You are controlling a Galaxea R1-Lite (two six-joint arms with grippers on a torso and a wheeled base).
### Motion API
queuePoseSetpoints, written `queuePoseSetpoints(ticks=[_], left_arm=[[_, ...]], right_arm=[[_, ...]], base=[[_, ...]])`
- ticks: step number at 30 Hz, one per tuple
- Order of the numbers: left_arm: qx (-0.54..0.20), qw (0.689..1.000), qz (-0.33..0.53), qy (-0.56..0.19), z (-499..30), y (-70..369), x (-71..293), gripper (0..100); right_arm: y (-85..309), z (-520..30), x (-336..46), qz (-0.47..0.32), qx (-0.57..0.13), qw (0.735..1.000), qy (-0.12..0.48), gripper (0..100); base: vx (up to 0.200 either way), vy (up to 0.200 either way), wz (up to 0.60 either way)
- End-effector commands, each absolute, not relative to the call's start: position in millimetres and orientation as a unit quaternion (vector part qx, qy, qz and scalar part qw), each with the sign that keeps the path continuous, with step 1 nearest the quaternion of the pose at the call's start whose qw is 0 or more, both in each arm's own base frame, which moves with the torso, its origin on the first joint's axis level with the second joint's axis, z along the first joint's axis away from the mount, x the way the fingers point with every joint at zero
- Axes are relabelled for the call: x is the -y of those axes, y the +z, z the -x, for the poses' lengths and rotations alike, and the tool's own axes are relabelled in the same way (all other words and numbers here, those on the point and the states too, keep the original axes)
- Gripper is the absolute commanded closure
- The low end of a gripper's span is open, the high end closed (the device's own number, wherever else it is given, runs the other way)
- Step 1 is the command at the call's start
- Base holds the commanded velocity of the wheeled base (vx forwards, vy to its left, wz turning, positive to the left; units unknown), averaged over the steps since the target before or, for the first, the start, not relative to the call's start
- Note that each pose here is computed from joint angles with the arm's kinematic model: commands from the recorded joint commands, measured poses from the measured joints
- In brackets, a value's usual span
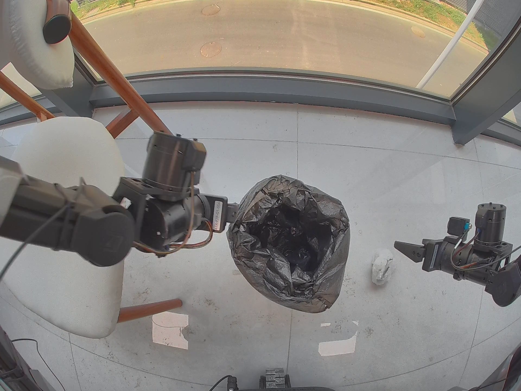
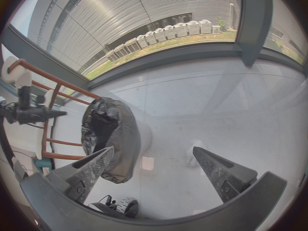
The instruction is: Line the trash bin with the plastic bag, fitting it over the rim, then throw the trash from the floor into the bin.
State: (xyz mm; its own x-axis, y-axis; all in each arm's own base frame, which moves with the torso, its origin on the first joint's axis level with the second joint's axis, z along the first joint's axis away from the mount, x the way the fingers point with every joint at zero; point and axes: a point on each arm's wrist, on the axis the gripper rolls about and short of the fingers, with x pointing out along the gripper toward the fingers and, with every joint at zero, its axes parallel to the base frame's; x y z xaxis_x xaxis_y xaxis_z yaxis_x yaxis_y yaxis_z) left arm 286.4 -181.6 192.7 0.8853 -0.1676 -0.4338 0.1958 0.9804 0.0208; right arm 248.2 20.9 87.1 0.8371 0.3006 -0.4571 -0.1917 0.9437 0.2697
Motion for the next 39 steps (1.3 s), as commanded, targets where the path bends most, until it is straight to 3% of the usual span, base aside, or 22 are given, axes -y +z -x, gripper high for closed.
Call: queuePoseSetpoints(ticks=[1,7,16,26,35,39], left_arm=[[-0.157,0.979,0.004,-0.131,-229,241,151,0],[-0.15,0.971,0.014,-0.185,-199,246,140,0],[-0.125,0.969,0.017,-0.211,-183,235,133,0],[-0.122,0.97,0.012,-0.212,-183,235,133,0],[-0.128,0.969,0.01,-0.211,-183,232,134,0],[-0.129,0.969,0.009,-0.21,-183,231,133,0]], right_arm=[[49,-252,15,-0.108,-0.318,0.94,0.062,0],[3,-271,19,-0.096,-0.363,0.925,0.06,0],[-56,-304,10,-0.068,-0.357,0.931,0.046,0],[-68,-326,-14,-0.049,-0.348,0.934,0.069,0],[-79,-337,-11,-0.062,-0.396,0.914,0.059,0],[-76,-352,-10,-0.078,-0.384,0.918,0.052,0]], base=[[0.0,0.0,0.0],[0.0,0.0,0.0],[0.0,0.0,0.0],[0.0,0.0,0.0],[0.0,0.0,0.0],[0.0,0.0,0.0]])
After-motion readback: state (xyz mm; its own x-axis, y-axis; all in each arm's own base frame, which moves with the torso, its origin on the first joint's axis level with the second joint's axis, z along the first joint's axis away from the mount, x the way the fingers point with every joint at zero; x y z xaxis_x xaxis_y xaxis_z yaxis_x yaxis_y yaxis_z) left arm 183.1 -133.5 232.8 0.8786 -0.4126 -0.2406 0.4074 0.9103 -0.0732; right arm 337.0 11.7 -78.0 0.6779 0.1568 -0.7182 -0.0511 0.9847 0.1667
